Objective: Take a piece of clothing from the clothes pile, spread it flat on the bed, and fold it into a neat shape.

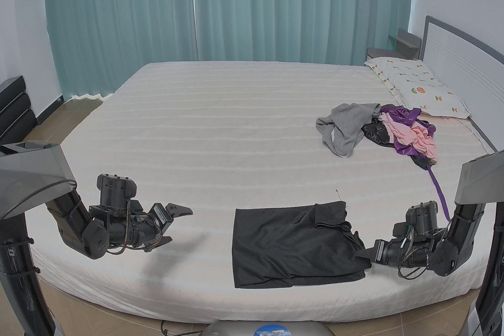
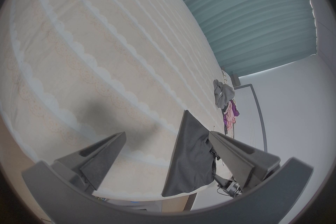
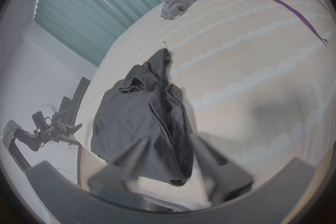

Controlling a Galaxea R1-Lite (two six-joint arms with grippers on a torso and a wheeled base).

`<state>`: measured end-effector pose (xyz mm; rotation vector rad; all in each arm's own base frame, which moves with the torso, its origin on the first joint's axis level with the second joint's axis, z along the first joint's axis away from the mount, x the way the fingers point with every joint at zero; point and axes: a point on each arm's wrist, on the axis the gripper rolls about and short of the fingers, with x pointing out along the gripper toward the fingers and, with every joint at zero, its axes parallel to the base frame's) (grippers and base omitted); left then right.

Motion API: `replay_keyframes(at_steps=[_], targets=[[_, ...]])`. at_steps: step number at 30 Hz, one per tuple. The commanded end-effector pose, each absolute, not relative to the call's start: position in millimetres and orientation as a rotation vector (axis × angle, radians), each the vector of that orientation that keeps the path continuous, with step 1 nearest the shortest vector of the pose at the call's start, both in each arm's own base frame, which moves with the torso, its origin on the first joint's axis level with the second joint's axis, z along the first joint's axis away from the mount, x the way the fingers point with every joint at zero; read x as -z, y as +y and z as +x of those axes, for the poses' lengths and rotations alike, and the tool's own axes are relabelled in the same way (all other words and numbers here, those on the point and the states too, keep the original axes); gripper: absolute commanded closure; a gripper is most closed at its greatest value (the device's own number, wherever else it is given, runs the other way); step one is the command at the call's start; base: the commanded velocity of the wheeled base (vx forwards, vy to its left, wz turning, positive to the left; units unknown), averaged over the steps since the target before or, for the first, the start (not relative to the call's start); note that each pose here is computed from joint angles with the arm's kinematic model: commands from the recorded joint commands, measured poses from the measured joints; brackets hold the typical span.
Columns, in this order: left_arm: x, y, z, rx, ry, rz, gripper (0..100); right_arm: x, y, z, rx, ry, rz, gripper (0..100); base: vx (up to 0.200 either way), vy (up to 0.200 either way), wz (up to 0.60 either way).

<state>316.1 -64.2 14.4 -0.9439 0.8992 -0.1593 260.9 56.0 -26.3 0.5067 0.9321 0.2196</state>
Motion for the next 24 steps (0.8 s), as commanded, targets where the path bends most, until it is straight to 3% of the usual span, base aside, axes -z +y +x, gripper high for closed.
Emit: replay_keyframes(at_steps=[1, 17, 18, 24], targets=[[-14, -64, 316, 0.158, 0.901, -0.946, 0, 31, 52, 254, -0.207, 0.961, 0.486, 100, 0.000, 0.000, 0.00], [-14, -64, 316, 0.158, 0.901, -0.946, 0, 24, 46, 237, -0.220, 0.970, 0.437, 100, 0.000, 0.000, 0.00], [-14, -64, 316, 0.158, 0.901, -0.946, 0, 24, 46, 235, -0.220, 0.976, 0.435, 0, 0.000, 0.000, 0.00], [-14, -64, 316, 0.158, 0.902, -0.944, 0, 16, 45, 238, -0.236, 0.924, 0.434, 0, 0.000, 0.000, 0.00]])
